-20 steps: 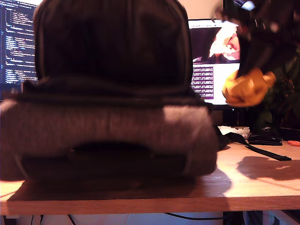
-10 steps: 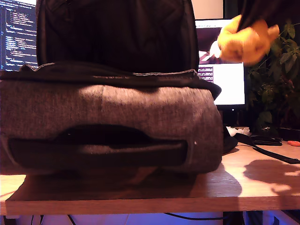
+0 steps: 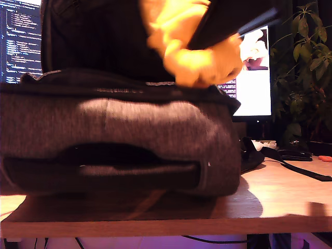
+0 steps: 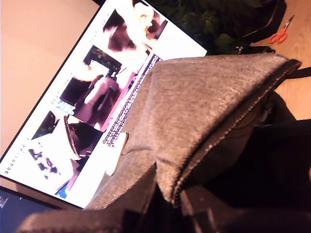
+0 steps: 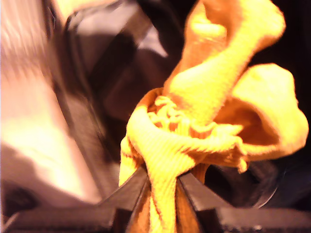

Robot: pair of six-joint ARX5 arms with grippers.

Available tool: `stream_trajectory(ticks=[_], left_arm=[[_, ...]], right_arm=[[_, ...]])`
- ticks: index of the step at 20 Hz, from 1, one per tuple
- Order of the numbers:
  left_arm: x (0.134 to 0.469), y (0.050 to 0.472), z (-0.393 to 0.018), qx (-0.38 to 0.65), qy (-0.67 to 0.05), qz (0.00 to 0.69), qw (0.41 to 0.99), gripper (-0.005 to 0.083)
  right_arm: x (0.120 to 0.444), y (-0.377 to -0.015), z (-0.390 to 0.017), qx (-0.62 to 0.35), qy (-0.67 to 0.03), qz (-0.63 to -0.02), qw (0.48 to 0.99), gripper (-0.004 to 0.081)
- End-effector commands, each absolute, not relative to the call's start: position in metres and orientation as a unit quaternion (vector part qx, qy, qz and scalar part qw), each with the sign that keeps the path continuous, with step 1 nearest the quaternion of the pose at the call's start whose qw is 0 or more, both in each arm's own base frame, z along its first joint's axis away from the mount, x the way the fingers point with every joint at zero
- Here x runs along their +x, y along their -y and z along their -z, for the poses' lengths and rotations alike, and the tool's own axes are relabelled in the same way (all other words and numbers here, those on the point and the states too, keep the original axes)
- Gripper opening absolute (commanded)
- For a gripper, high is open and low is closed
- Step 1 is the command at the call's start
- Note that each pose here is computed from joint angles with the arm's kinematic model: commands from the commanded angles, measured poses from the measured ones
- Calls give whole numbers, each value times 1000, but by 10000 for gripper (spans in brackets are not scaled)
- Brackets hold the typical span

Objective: Pack the pair of socks inside the grey Google backpack

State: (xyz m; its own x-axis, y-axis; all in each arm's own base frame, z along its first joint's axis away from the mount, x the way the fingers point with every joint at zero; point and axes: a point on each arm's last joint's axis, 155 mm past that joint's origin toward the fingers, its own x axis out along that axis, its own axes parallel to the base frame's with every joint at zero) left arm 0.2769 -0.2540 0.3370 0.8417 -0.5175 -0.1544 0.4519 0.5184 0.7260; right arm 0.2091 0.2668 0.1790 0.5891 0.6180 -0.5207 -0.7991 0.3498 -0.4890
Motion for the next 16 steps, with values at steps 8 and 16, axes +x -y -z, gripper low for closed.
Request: stream_trajectory(ticks=[8,16], left_arm=[[273,254,-363,384,71,276,878,-24],[270,258,-363,382,74,286,875,-24]], right_arm=[[266,-299,-199,-644,94,-358,670,-11],[318,-304,-215,-636,140,-313,691,-11]])
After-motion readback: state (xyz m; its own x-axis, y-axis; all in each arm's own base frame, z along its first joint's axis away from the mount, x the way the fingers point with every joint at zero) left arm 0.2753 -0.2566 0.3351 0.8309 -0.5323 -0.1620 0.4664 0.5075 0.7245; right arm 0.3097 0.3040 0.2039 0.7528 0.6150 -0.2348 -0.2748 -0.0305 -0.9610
